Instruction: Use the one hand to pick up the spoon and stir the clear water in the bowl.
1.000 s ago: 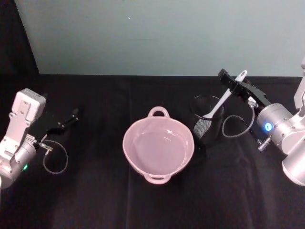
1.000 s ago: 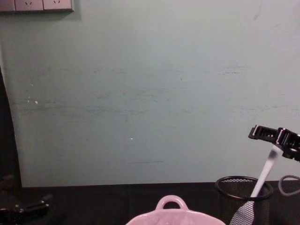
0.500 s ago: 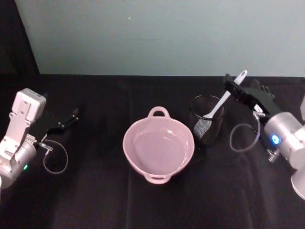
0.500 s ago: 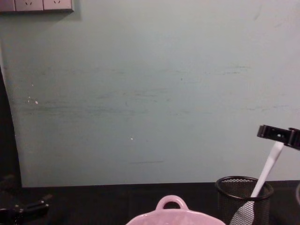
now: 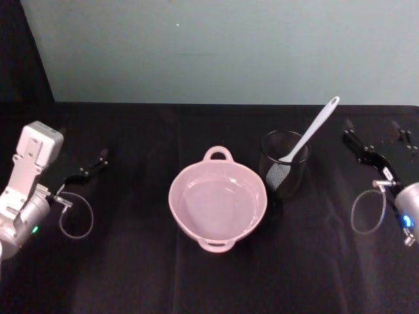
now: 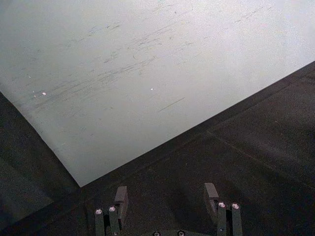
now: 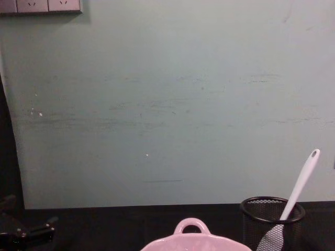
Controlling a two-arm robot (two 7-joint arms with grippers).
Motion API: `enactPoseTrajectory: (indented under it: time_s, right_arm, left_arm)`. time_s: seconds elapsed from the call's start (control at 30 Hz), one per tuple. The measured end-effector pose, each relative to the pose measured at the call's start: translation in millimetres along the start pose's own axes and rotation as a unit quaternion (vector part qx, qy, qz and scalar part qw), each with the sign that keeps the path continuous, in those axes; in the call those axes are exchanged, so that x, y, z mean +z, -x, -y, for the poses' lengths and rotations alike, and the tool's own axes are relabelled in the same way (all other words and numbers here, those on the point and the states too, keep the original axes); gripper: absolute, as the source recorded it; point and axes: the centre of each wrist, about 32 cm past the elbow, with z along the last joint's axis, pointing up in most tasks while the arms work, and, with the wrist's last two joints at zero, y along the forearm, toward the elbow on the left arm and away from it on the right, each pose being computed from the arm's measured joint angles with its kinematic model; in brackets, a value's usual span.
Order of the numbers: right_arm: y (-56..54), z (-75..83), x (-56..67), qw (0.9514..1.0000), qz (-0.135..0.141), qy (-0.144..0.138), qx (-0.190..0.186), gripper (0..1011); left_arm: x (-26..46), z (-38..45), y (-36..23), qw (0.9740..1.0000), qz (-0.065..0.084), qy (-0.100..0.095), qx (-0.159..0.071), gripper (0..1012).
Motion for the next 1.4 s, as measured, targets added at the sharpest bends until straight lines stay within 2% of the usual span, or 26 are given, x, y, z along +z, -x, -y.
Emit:
enactPoseTrajectory:
  time_s: [0.1, 0.3, 0.5, 0.6, 1.4]
  right_arm:
    - [-6.7, 2.8, -11.6, 0.9997, 0.012, -0.003, -0.023, 1003]
    - [-13.4, 4.7, -26.7, 0.9991, 0.023, 0.002, -0.035, 1003]
    - [-13.4, 5.0, -40.8, 0.9985, 0.041, 0.001, -0.035, 1003]
    - [-13.8, 5.2, -46.0, 0.9988, 0.039, -0.01, -0.03, 1002]
    - [-13.3, 4.6, -43.2, 0.9987, 0.04, -0.005, -0.031, 1002]
  left_arm:
    - [0.0, 0.0, 0.0, 1.0, 0.0, 0.0, 0.0, 1011]
    - [0.0, 0.0, 0.0, 1.0, 0.0, 0.0, 0.0, 1011]
    - [0.0, 0.0, 0.0, 1.0, 0.0, 0.0, 0.0, 1011]
    - [0.0, 0.0, 0.0, 1.0, 0.0, 0.0, 0.0, 1011]
    - [0.0, 0.0, 0.0, 1.0, 0.0, 0.0, 0.0, 1011]
